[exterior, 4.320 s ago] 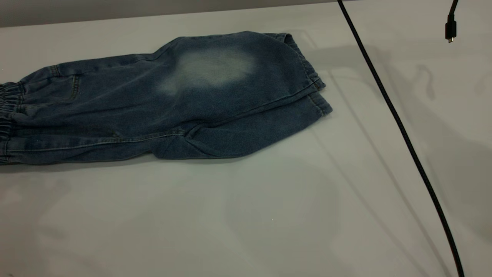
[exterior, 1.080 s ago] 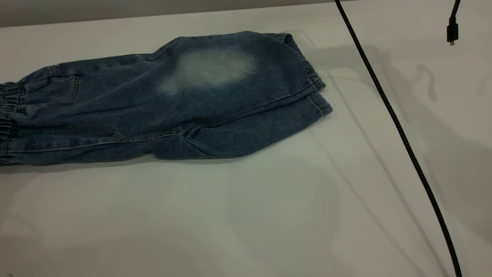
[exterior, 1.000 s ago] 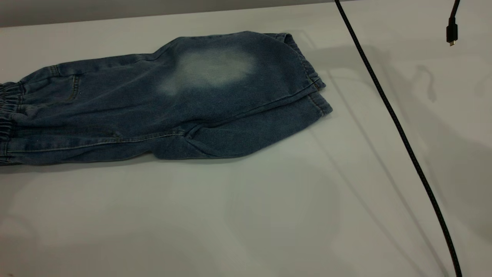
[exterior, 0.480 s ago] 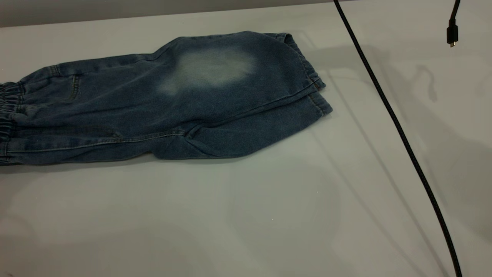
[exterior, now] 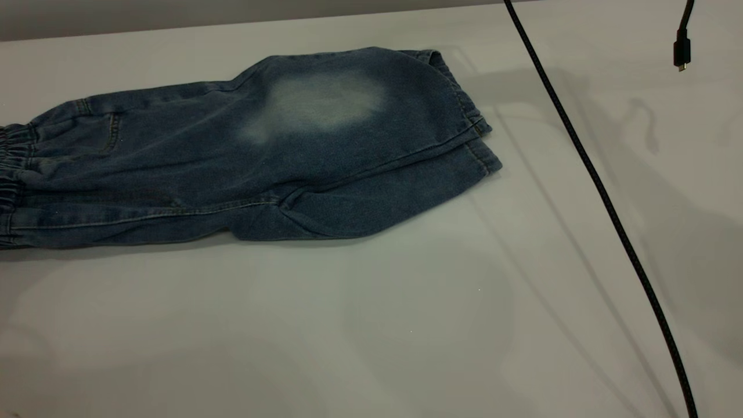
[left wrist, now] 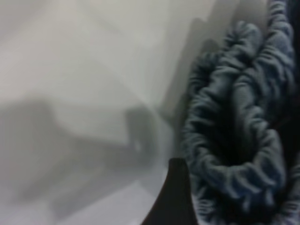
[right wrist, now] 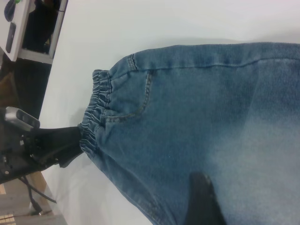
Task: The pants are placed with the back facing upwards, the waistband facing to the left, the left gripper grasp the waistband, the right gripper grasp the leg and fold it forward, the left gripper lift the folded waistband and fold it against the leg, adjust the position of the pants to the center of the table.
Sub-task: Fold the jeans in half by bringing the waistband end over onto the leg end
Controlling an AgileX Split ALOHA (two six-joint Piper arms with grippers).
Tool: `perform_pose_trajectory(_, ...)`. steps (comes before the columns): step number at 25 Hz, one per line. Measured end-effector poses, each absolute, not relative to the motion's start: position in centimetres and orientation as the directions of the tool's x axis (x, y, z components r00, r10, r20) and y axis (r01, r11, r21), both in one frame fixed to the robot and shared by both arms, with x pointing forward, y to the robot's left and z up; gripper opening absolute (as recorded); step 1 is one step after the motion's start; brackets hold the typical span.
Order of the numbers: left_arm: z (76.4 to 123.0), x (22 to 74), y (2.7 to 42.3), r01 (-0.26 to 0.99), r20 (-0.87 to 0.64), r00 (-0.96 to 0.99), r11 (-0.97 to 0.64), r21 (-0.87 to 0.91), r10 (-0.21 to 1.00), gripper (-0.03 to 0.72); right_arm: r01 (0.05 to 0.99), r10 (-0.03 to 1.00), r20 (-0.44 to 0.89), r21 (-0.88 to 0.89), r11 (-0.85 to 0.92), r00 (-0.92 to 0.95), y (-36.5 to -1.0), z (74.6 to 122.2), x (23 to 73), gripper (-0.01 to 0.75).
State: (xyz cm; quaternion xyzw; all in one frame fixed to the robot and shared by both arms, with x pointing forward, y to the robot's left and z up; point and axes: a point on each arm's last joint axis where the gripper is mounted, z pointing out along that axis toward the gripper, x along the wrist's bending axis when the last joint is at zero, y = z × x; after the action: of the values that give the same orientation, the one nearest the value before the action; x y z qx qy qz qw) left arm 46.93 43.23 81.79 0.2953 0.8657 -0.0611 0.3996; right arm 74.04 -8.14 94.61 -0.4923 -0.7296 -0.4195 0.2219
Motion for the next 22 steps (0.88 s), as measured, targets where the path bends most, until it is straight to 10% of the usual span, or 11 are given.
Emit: perform_pose_trajectory(22, 80.5, 49.2, 42.1, 0.639, -0.727, -0.449, 0.755, 0.145, 0.519, 0.592, 0.907, 0.519, 0.748, 0.388, 0.164, -0.414, -8.1, 94.7, 73.9, 0.382)
